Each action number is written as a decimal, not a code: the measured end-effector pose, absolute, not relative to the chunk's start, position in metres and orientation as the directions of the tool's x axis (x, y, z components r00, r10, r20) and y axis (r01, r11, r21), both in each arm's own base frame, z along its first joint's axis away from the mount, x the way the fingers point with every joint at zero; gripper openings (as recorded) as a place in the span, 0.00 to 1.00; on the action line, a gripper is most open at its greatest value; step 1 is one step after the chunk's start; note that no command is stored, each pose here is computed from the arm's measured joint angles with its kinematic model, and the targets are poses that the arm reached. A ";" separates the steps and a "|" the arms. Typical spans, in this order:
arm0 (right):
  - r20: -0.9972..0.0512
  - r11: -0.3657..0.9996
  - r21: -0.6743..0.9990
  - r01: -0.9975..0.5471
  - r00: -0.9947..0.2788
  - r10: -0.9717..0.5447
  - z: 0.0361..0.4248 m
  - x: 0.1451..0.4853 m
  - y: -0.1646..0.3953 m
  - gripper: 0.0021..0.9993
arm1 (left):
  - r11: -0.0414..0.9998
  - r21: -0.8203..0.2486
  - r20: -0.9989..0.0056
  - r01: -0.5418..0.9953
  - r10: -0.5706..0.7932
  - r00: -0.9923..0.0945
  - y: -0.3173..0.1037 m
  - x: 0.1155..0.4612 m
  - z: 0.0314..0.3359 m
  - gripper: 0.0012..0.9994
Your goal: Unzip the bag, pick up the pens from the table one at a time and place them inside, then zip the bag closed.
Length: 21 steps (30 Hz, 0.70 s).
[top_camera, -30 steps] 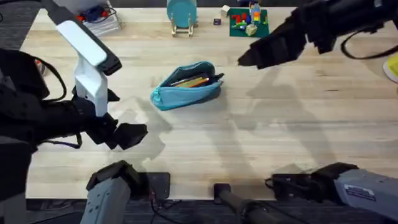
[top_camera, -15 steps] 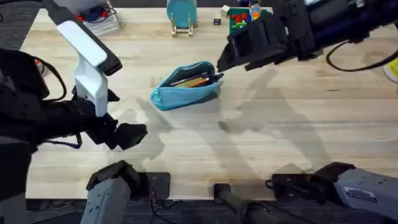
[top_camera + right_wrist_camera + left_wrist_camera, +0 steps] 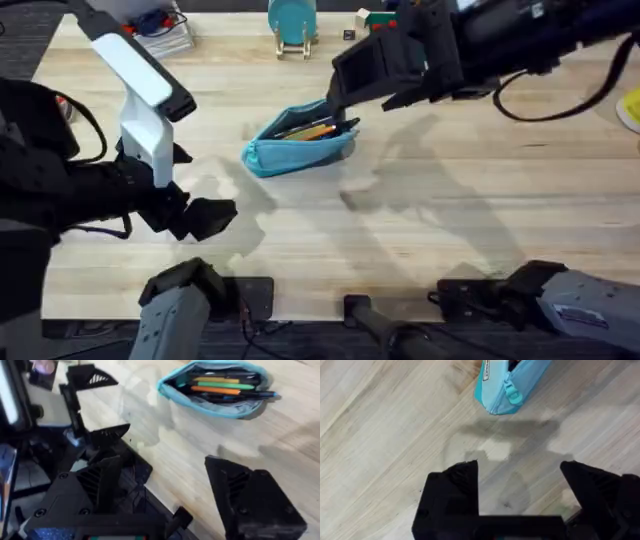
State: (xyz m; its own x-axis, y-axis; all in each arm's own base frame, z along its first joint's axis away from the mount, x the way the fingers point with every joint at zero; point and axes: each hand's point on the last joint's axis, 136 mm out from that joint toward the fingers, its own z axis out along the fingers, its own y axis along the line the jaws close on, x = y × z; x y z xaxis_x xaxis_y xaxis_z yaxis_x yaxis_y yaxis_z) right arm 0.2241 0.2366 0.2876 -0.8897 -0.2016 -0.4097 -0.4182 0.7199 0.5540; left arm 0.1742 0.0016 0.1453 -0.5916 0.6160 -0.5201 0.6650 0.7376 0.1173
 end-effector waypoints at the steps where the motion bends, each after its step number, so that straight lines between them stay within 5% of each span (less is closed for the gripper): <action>1: -0.409 0.727 0.551 -0.409 -0.892 -0.192 0.287 0.226 0.236 1.00 | 0.738 0.117 -0.520 0.665 0.616 -0.592 0.002 0.174 0.145 0.99; 21: -0.391 0.698 0.629 -0.342 -0.915 -0.097 0.261 0.227 0.285 1.00 | 0.738 0.117 -0.520 0.665 0.616 -0.592 0.002 0.174 0.145 0.99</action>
